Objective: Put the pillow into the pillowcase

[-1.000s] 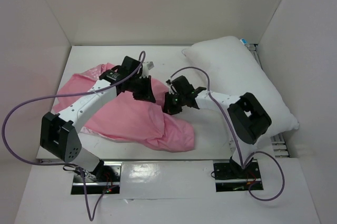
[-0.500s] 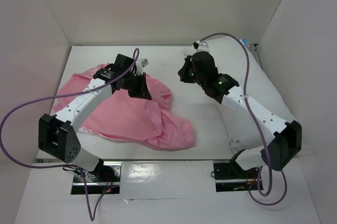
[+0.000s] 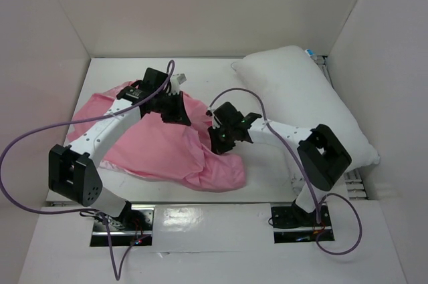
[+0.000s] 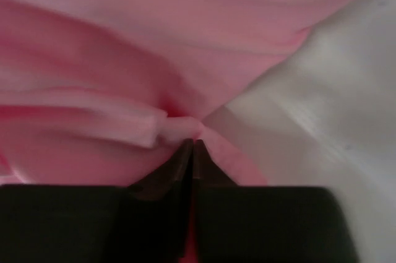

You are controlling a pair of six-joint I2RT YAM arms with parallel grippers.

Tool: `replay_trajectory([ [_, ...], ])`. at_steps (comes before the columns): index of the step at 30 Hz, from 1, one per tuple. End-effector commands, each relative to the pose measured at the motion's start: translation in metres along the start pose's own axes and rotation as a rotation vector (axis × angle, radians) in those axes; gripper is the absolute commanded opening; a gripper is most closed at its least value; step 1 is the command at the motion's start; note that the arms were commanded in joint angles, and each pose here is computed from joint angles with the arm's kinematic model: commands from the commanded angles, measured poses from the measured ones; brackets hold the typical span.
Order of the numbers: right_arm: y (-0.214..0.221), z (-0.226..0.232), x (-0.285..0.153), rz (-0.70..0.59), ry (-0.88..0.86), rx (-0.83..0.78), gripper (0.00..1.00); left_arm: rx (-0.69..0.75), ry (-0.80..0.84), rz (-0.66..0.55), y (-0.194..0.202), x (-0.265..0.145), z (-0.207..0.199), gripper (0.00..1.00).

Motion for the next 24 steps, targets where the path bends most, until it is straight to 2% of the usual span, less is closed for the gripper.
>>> replay_trajectory([
  [1,-0.016,0.015,-0.01,-0.062,-0.006,-0.039,0.0,0.034,0.026,-0.031,-0.005,-0.008,-0.002,0.0],
  [3,-0.037,0.013,-0.032,-0.169,0.066,-0.002,0.0,0.018,0.023,-0.036,-0.006,-0.009,0.0,0.0],
  [4,-0.047,0.0,-0.044,-0.228,0.175,0.033,0.0,0.018,0.023,-0.036,-0.006,-0.009,0.0,0.0],
  [7,-0.086,-0.002,-0.097,-0.45,0.317,0.096,0.0,0.026,0.03,-0.051,-0.011,-0.012,-0.003,0.0],
  [11,-0.112,0.011,-0.16,-0.691,0.334,0.141,0.0,0.02,0.018,-0.062,-0.016,-0.012,-0.001,0.0],
  [14,-0.101,0.013,-0.167,-0.71,0.315,0.143,0.0,0.018,0.01,-0.078,-0.02,-0.014,0.001,0.0],
  [18,-0.069,0.008,-0.148,-0.635,0.341,0.159,0.0,-0.003,-0.006,-0.079,-0.022,-0.012,0.006,0.0],
  [24,0.011,0.025,-0.103,-0.429,0.235,0.143,0.0,-0.047,-0.037,-0.065,-0.024,0.0,0.013,0.0],
])
Point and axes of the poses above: each gripper's point midway between its finger pads, its own x axis out along the fingers, its own z axis along the line the jaws close on, y = z × x, the point moved 5 cm from there along -x, back along the fingers, and after that the axes turned 5 degrees about -x, right-handed, at the moved point
